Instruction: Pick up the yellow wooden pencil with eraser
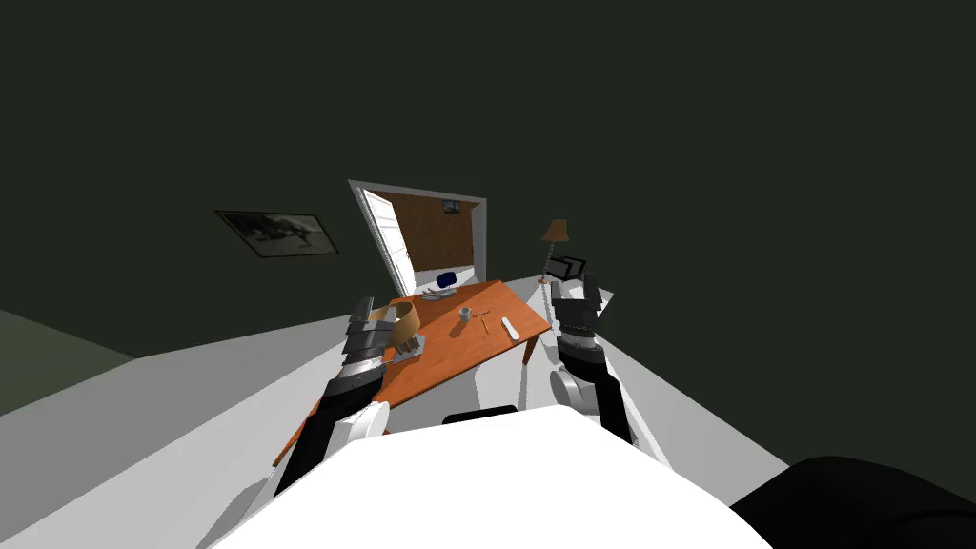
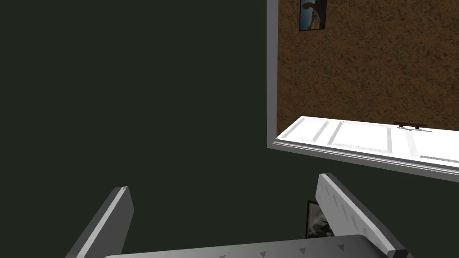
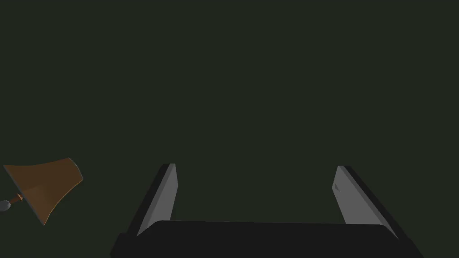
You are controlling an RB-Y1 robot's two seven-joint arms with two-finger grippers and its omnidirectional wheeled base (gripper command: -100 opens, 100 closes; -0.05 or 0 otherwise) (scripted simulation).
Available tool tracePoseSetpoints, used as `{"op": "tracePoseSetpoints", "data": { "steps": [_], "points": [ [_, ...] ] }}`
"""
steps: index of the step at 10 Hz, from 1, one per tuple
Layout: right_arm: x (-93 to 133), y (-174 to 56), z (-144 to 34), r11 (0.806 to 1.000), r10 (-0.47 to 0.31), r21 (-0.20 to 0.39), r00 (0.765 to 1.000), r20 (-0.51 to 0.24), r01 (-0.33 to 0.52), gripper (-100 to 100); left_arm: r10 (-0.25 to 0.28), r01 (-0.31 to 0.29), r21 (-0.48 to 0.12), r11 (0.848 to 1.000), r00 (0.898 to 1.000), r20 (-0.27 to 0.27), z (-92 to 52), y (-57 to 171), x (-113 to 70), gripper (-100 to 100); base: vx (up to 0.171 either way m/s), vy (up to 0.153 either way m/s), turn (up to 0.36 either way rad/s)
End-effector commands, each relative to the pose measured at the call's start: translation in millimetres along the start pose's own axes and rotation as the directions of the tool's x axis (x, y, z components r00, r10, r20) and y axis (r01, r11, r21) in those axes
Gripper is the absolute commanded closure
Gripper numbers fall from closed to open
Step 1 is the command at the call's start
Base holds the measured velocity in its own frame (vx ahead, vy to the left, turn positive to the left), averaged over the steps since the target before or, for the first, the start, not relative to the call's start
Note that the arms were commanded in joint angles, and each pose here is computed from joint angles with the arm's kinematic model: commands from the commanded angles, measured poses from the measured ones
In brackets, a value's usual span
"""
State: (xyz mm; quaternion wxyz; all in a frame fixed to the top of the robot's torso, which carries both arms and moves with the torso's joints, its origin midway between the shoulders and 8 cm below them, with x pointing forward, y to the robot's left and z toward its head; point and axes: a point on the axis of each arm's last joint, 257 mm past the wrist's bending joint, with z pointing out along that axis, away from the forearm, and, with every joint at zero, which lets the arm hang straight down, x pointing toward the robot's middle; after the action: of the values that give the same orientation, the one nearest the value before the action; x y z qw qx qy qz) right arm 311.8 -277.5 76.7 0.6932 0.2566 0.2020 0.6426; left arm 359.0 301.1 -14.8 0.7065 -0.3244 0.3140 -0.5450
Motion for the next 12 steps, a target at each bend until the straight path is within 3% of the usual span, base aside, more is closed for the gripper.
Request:
{"op": "tracePoseSetpoints", "data": {
  "steps": [1, 4, 5, 7, 8, 9, 10, 11, 12],
  "points": [
    [0.0, 0.0, 0.0, 1.0, 0.0, 0.0, 1.0, 0.0, 0.0, 0, 0.037, -0.038, -0.056, 0.998, 0.999, -0.011, -5.2, 18.6, -4.1, -100, -0.005, -0.038, -0.215],
    [0.1, 0.0, 0.0, 1.0, 0.0, 0.0, 1.0, 0.0, 0.0, 0, 0.113, -0.119, -0.18, 0.976, 0.993, -0.039, -19.7, 60.6, -16.1, -100, -0.023, -0.07, -0.283],
    [0.1, 0.0, 0.0, 1.0, 0.0, 0.0, 1.0, 0.0, 0.0, 0, 0.144, -0.152, -0.23, 0.961, 0.988, -0.052, -26.8, 77.8, -22.7, -100, -0.006, -0.083, -0.282],
    [0.1, 0.0, 0.0, 1.0, 0.0, 0.0, 1.0, 0.0, 0.0, 0, 0.207, -0.224, -0.337, 0.915, 0.975, -0.085, -44.8, 114.9, -40.3, -100, 0.008, -0.081, -0.335],
    [0.0, 0.0, 0.0, 1.0, 0.0, 0.0, 1.0, 0.0, 0.0, 0, 0.206, -0.224, -0.348, 0.91, 0.975, -0.088, -45.8, 117.8, -40.3, -100, 0.009, -0.051, -0.116],
    [0.0, 0.0, 0.0, 1.0, 0.0, 0.0, 1.0, 0.0, 0.0, 0, 0.238, -0.261, -0.402, 0.878, 0.965, -0.108, -56.8, 136.9, -51.5, -100, 0.008, -0.058, -0.271],
    [0.0, 0.0, 0.0, 1.0, 0.0, 0.0, 1.0, 0.0, 0.0, 0, 0.237, -0.261, -0.406, 0.876, 0.965, -0.109, -57.3, 138.0, -51.5, -100, 0.004, -0.038, -0.141],
    [0.0, 0.0, 0.0, 1.0, 0.0, 0.0, 1.0, 0.0, 0.0, 0, 0.267, -0.298, -0.463, 0.835, 0.954, -0.133, -70.1, 158.2, -64.2, -100, 0.018, -0.048, -0.257],
    [0.0, 0.0, 0.0, 1.0, 0.0, 0.0, 1.0, 0.0, 0.0, 0, 0.267, -0.298, -0.463, 0.835, 0.954, -0.133, -70.1, 158.2, -64.2, -100, 0.016, -0.036, -0.106]
  ]
}}
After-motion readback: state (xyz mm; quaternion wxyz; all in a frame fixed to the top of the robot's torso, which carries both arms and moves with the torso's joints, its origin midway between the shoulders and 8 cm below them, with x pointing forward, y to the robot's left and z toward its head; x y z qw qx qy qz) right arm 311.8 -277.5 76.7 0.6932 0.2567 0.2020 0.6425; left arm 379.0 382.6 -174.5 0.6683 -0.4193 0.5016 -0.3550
